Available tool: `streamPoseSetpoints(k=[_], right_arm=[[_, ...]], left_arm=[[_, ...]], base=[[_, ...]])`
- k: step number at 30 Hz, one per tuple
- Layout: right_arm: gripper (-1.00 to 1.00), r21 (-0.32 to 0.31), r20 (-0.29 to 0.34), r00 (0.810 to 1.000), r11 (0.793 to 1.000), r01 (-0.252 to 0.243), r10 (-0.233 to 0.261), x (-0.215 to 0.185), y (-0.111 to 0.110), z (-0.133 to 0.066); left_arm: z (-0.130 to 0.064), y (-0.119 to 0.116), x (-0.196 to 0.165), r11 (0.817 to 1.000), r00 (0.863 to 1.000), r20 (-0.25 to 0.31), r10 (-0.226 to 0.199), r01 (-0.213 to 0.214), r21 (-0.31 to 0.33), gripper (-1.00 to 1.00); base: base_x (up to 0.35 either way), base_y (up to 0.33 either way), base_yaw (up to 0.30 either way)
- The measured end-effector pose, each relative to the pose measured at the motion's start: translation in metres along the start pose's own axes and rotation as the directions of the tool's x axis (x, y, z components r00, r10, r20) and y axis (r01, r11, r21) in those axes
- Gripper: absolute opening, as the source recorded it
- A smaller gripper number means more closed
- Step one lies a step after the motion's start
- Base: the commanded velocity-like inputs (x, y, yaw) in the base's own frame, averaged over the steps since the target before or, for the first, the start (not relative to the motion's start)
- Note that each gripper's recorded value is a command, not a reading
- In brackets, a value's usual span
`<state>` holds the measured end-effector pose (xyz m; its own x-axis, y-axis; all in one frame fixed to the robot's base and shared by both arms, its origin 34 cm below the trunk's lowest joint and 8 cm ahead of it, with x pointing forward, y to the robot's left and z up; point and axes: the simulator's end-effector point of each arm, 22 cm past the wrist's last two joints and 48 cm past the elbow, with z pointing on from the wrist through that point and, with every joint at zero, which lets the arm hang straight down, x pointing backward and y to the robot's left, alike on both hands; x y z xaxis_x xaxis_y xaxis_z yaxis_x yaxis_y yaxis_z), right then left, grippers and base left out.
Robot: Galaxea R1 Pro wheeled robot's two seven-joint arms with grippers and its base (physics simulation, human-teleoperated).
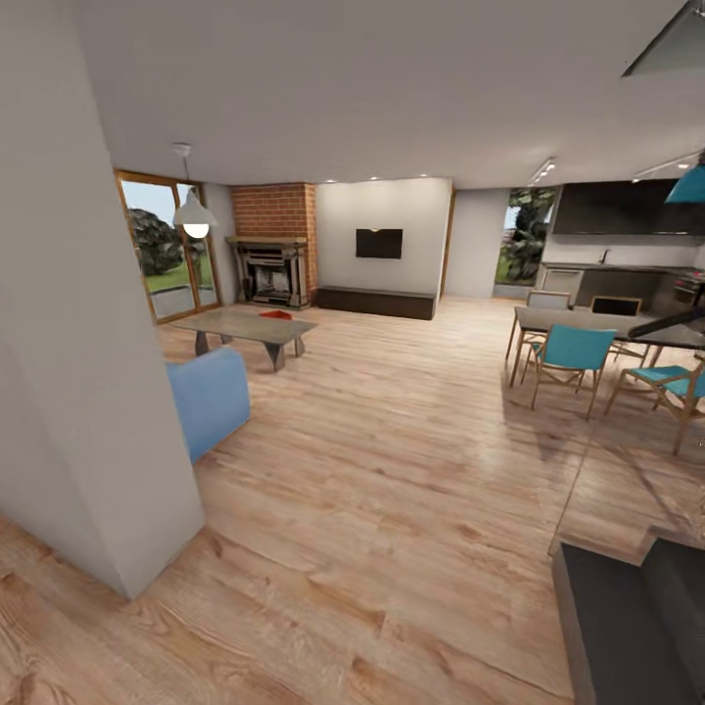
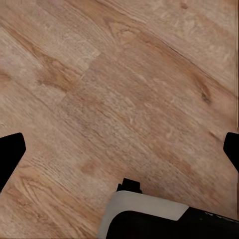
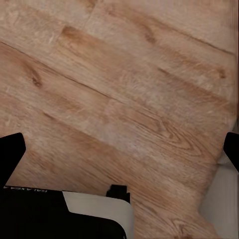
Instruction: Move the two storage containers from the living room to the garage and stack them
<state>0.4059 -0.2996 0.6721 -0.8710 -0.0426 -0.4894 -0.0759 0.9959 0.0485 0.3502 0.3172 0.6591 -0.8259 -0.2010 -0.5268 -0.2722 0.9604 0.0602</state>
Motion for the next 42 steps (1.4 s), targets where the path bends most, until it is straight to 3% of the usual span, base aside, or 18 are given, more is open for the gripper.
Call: streamPoseSetpoints(k=[16, 42], right_arm=[[1.00, 0.000, 0.002, 1.000, 1.000, 0.002, -0.002, -0.0005, -0.0002, 0.0000], [1.00, -0.002, 0.002, 1.000, 1.000, 0.009, -0.009, -0.0005, 0.0005, 0.0000]], left_arm=[[0.0002, 0.0002, -0.0010, 1.000, 1.000, 0.003, 0.004, -0.004, 0.001, 1.00], [0.0003, 0.0020, -0.0010, 1.000, 1.000, 0.002, -0.002, 0.002, -0.003, 1.00]], base=[[0.320, 0.000, -0.274], [0.320, 0.000, -0.008]])
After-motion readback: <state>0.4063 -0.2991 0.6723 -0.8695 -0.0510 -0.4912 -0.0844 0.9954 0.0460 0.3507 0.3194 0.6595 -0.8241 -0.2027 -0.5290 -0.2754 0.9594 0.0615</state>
